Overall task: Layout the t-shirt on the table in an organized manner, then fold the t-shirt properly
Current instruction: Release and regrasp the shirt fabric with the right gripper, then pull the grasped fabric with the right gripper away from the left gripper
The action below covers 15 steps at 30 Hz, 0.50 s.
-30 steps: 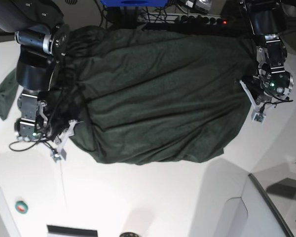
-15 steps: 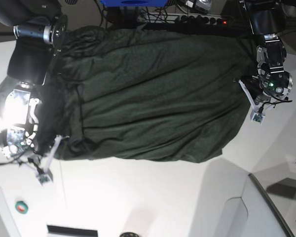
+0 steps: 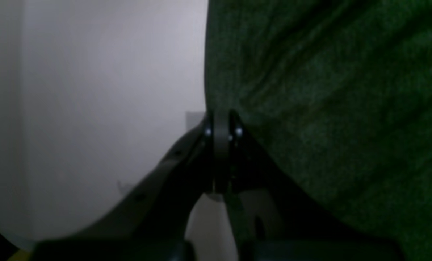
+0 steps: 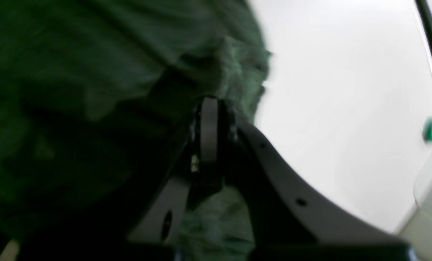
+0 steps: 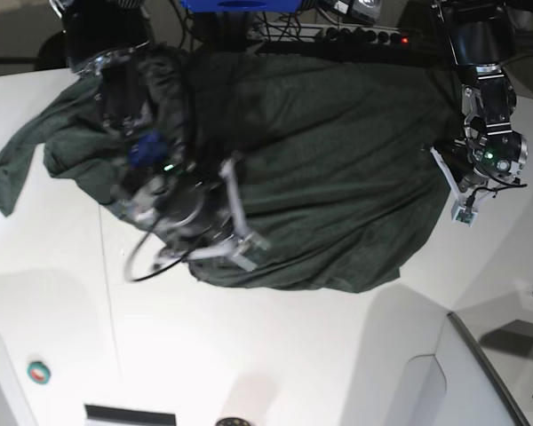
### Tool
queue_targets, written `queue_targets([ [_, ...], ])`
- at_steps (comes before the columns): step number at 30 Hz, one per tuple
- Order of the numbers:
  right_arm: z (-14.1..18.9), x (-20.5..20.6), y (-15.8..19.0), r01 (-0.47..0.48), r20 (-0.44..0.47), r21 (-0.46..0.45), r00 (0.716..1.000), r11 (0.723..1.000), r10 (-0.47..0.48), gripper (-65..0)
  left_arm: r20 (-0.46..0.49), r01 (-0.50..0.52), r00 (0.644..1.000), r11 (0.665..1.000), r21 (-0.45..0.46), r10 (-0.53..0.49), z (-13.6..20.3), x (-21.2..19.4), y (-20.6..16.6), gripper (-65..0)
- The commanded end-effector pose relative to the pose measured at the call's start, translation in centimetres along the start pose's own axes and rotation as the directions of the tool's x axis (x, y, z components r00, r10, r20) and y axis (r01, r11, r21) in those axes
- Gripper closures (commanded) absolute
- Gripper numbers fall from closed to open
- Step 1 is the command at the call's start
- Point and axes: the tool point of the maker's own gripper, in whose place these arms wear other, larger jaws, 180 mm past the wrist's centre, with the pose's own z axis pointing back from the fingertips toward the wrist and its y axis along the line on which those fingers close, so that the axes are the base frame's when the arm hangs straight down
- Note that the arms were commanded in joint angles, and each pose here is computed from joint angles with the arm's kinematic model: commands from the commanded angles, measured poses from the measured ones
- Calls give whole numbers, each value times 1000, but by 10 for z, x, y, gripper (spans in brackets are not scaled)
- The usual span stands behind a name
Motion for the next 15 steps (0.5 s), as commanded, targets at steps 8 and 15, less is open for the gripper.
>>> queue_targets([
  [8, 17, -26, -36, 113, -63, -96, 991, 989, -119, -243, 21, 6, 1000, 999, 39, -6, 5, 7, 17, 0],
  [15, -10, -90, -40, 301, -174, -77, 934, 950, -311, -251, 27, 4, 1000, 999, 42, -5, 6, 10, 20, 0],
])
